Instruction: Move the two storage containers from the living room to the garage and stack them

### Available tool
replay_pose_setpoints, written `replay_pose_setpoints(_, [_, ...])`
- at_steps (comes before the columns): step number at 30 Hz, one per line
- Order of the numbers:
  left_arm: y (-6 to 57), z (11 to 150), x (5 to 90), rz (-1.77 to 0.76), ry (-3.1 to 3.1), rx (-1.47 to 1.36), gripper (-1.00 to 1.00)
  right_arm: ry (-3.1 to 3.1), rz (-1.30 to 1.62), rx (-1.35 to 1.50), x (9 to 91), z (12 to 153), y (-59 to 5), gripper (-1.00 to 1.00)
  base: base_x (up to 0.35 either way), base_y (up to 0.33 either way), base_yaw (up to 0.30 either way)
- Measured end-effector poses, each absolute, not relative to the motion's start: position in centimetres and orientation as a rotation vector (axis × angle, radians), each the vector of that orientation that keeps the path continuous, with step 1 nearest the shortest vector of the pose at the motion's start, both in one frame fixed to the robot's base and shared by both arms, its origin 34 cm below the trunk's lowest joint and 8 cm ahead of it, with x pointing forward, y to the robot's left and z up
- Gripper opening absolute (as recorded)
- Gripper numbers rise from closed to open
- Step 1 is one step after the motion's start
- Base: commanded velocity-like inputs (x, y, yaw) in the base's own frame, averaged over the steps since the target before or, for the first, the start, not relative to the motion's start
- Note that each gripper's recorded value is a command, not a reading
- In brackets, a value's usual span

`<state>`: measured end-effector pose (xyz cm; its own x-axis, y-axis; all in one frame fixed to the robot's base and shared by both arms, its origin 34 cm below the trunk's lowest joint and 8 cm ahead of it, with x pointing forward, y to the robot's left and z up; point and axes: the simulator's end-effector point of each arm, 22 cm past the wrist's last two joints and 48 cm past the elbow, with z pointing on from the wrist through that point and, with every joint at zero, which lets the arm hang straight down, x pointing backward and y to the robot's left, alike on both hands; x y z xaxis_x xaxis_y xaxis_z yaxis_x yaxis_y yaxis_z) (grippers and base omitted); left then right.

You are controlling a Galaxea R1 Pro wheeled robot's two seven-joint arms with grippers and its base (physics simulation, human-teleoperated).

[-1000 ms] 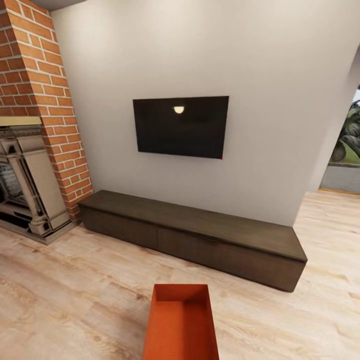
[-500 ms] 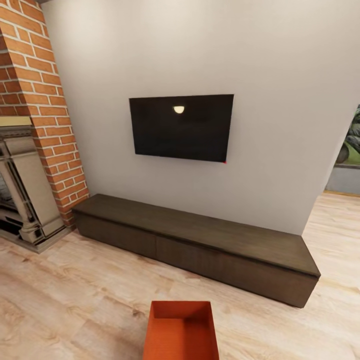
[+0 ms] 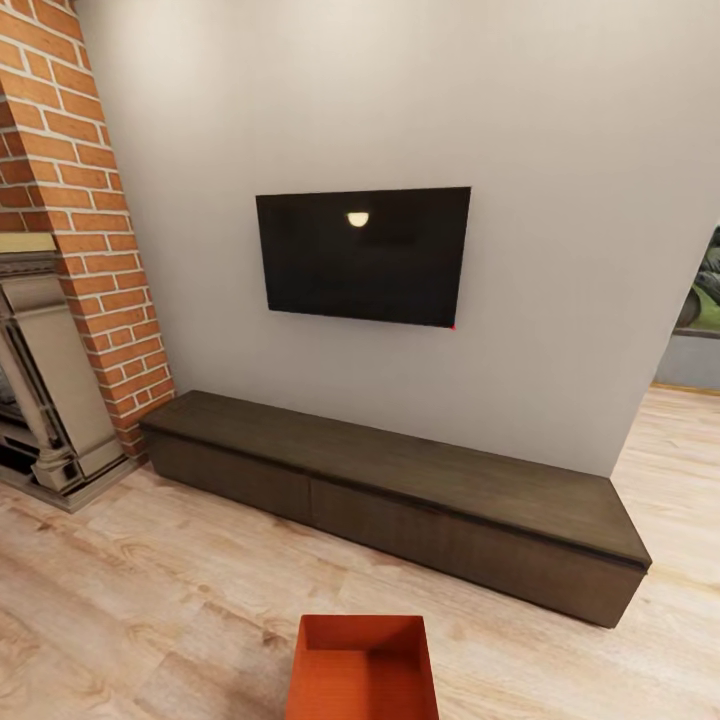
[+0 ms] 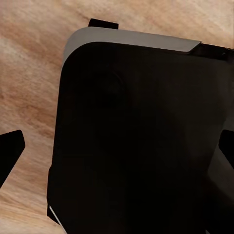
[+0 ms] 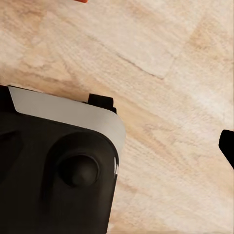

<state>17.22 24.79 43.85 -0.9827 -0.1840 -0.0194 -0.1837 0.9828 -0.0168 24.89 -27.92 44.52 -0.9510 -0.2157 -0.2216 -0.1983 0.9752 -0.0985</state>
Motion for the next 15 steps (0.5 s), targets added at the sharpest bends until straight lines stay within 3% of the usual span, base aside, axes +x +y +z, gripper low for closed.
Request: replay_pose_setpoints(15, [24.56, 43.81, 16.59, -0.025, 3.123, -0.298, 1.00, 2.912, -0.089, -0.307, 24.13, 44.30, -27.73, 1.00, 0.000, 0.000, 0.000])
